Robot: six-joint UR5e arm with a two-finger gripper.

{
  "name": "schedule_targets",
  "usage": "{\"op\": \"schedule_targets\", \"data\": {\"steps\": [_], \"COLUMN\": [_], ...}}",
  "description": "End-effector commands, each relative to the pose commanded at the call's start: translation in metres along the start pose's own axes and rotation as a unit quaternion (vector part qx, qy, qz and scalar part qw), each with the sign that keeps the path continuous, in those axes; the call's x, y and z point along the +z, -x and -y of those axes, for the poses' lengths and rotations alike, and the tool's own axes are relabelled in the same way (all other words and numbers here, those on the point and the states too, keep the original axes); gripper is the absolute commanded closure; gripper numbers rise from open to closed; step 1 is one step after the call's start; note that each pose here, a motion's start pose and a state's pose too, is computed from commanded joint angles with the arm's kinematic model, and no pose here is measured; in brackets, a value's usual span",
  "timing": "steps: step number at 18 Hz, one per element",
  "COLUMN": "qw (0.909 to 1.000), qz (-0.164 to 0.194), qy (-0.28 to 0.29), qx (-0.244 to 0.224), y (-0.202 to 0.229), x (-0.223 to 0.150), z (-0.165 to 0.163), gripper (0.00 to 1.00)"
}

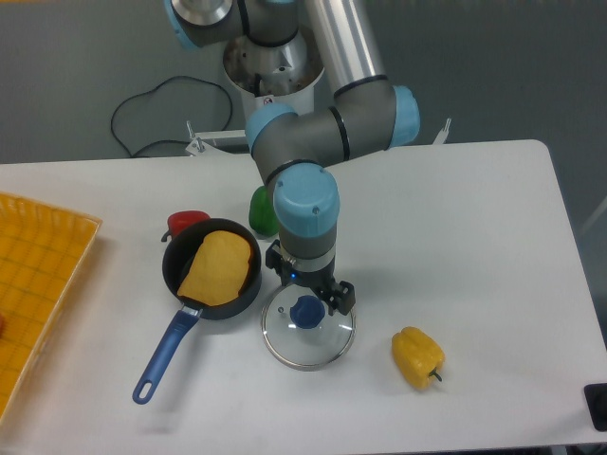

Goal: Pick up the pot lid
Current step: 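Lower the gripper onto the blue knob of the glass lid, then close the gripper on the blue knob of the lid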

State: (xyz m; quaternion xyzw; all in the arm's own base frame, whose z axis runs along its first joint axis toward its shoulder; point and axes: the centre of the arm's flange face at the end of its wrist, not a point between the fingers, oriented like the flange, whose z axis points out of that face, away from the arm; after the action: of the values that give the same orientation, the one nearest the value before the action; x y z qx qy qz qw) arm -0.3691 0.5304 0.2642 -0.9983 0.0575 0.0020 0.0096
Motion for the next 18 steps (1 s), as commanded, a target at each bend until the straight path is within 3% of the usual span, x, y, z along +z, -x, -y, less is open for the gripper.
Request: {"op": "schedule_targets", "data": {"steps": [18], "qw": [0.9998], "qz": [-0.018], "qy": [-0.004], "qx": [0.003], "y": [0.002], "x": [0.031], "z": [0.005], "gripper": [0.00]}}
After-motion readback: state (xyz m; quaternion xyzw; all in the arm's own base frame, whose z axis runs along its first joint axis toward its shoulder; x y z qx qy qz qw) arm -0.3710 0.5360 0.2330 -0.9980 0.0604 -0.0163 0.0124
